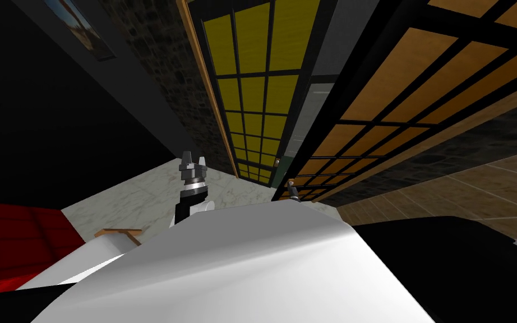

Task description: Pull the door open

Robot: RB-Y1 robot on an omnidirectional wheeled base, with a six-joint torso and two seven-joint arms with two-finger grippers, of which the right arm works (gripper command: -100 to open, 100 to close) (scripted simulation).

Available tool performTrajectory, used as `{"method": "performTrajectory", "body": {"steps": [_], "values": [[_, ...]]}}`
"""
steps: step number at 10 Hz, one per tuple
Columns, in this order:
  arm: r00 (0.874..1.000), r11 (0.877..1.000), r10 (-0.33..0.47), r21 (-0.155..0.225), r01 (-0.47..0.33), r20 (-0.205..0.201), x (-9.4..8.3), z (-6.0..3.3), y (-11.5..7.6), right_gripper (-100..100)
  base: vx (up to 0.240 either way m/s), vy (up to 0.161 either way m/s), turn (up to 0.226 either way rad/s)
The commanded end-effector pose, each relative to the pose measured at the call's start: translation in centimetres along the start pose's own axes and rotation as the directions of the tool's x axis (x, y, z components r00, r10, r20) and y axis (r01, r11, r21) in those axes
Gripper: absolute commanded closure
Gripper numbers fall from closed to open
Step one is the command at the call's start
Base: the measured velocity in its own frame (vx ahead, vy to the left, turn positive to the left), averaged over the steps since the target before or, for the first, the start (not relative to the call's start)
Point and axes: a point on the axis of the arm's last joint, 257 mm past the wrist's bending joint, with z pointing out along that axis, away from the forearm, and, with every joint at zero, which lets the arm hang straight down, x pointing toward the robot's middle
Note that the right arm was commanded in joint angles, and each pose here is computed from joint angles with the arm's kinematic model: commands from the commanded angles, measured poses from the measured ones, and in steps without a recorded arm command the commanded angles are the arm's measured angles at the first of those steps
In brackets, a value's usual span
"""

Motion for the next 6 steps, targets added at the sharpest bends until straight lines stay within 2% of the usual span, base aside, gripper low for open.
{"method": "performTrajectory", "body": {"steps": [1, 3, 4, 5, 6], "values": [[0.999, 0.999, 0.027, 0.024, -0.028, 0.022, -1.59, 0.15, -1.63, 100, -0.033, -0.010, 0.095], [0.994, 0.995, 0.100, 0.022, -0.101, 0.034, -1.65, 0.33, -1.30, 100, -0.084, -0.050, 0.149], [0.994, 0.994, 0.108, 0.022, -0.109, 0.034, -1.65, 0.33, -1.30, 100, -0.058, -0.046, 0.078], [0.987, 0.988, 0.153, 0.020, -0.153, 0.040, -1.68, 0.42, -1.13, 100, -0.054, -0.014, 0.087], [0.987, 0.988, 0.153, 0.024, -0.154, 0.037, -1.52, 0.31, -1.26, 100, -0.047, -0.016, 0.057]]}}
